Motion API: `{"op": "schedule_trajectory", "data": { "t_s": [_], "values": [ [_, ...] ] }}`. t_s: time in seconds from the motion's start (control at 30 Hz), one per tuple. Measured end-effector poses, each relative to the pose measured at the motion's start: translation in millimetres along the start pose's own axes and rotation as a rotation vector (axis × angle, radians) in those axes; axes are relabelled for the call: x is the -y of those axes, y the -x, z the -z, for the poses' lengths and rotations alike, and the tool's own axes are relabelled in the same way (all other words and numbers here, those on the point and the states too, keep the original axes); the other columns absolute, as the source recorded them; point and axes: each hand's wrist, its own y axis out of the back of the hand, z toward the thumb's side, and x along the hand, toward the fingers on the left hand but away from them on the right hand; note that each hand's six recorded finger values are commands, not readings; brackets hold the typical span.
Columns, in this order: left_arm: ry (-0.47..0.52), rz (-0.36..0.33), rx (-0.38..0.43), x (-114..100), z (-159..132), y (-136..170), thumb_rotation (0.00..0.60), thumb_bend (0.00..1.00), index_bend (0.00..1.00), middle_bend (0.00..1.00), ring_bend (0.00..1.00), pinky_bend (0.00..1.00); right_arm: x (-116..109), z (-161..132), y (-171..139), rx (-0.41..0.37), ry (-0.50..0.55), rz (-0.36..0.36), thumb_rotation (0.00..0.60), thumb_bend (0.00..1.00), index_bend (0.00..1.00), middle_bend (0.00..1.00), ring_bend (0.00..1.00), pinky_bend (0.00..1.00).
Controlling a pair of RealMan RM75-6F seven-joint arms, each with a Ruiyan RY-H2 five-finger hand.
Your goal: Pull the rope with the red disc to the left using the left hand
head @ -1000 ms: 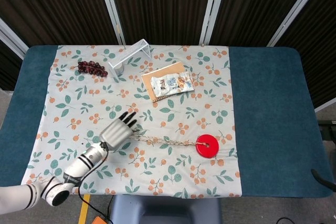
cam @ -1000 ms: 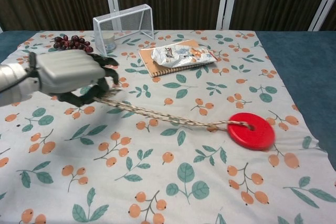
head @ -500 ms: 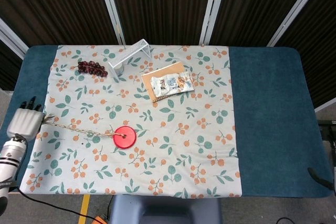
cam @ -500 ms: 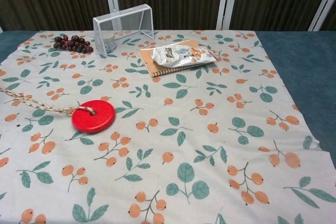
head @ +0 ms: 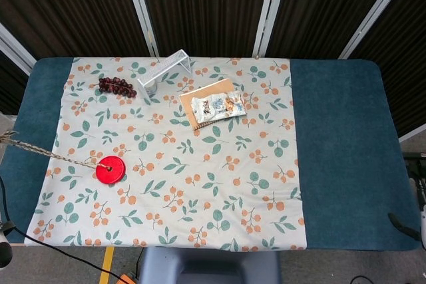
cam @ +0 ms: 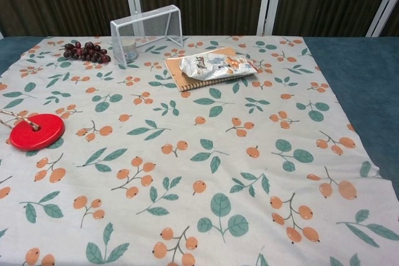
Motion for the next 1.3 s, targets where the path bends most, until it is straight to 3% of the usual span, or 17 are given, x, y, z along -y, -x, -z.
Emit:
{"op": "schedule_trajectory", "data": {
  "t_s": [0.23, 0.47, 0.53, 0.63, 0.73, 0.83, 0.97, 1.13, 1.3],
  "values": [
    [0.085, -0.052, 0.068, -11, -24, 7, 0.6, 0.81, 0.92, 0.32, 0.12, 0.17, 2, -1, 1, -0.002, 0.001, -0.008, 0.6, 0.29, 0.0, 0.0, 0.0, 0.0],
    [0.341, -0.159, 0.291, -38, -89, 34, 0.6, 0.8, 0.9, 0.33, 0.15, 0.2, 4, -4, 1, -0.006, 0.019, -0.016, 0.6, 0.29, 0.0, 0.0, 0.0, 0.0],
    [0.376, -0.153, 0.332, -38, -103, 40, 0.6, 0.75, 0.75, 0.29, 0.13, 0.19, 5, -4, 1, -0.007, 0.024, -0.019, 0.6, 0.29, 0.0, 0.0, 0.0, 0.0],
    [0.376, -0.124, 0.372, -33, -117, 46, 0.6, 0.59, 0.31, 0.2, 0.08, 0.15, 4, -2, 1, -0.003, 0.026, -0.017, 0.6, 0.29, 0.0, 0.0, 0.0, 0.0],
    [0.39, -0.077, 0.419, -26, -127, 53, 0.6, 0.46, 0.02, 0.12, 0.03, 0.11, 2, 2, 1, 0.007, 0.025, -0.013, 0.6, 0.29, 0.0, 0.0, 0.0, 0.0],
    [0.418, -0.004, 0.464, -18, -132, 64, 0.6, 0.39, 0.0, 0.01, 0.0, 0.06, 2, 5, 1, 0.012, 0.027, -0.012, 0.6, 0.29, 0.0, 0.0, 0.0, 0.0],
    [0.409, 0.08, 0.462, -6, -123, 71, 0.6, 0.38, 0.0, 0.0, 0.0, 0.05, 4, 3, 1, 0.005, 0.027, -0.02, 0.6, 0.29, 0.0, 0.0, 0.0, 0.0],
    [0.411, 0.111, 0.436, 2, -107, 81, 0.6, 0.38, 0.0, 0.0, 0.0, 0.04, 5, 2, 0, 0.002, 0.03, -0.017, 0.6, 0.29, 0.0, 0.0, 0.0, 0.0],
    [0.44, 0.093, 0.388, 8, -83, 98, 0.6, 0.39, 0.0, 0.0, 0.0, 0.04, 3, 5, -3, 0.007, 0.037, -0.014, 0.6, 0.29, 0.0, 0.0, 0.0, 0.0]
  ]
}}
